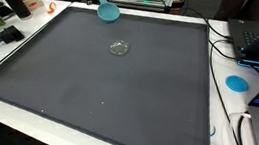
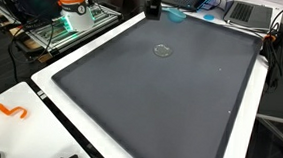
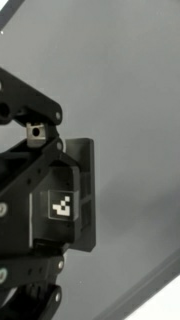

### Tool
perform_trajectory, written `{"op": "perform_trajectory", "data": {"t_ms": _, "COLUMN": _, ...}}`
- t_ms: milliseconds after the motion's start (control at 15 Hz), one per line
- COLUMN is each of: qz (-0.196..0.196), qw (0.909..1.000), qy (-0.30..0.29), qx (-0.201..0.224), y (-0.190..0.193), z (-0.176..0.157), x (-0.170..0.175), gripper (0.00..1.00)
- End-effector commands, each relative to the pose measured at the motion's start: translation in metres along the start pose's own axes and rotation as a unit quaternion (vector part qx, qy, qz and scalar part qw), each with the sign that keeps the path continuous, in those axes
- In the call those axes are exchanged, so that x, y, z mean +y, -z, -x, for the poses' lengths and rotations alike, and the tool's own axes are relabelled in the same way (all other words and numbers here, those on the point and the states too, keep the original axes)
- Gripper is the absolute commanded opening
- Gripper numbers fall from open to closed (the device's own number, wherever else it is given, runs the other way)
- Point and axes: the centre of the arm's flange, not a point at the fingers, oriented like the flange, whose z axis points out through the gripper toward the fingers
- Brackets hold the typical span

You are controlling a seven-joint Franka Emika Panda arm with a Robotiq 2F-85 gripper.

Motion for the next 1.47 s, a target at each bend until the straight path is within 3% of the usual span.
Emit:
{"op": "perform_trajectory", "data": {"t_ms": 0, "qz": -0.030, "qw": 0.9987, "qy": 0.038, "qx": -0.014, "y": -0.041, "z": 0.011, "x": -0.005, "gripper": 0.31}}
{"op": "perform_trajectory", "data": {"t_ms": 267, "qz": -0.053, "qw": 0.9957, "qy": 0.060, "qx": -0.046, "y": -0.080, "z": 0.010, "x": -0.016, "gripper": 0.31}}
{"op": "perform_trajectory", "data": {"t_ms": 600, "qz": -0.061, "qw": 0.9937, "qy": 0.081, "qx": -0.048, "y": -0.110, "z": -0.004, "x": -0.023, "gripper": 0.31}}
{"op": "perform_trajectory", "data": {"t_ms": 1400, "qz": -0.064, "qw": 0.9954, "qy": 0.059, "qx": -0.040, "y": -0.136, "z": -0.023, "x": 0.003, "gripper": 0.31}}
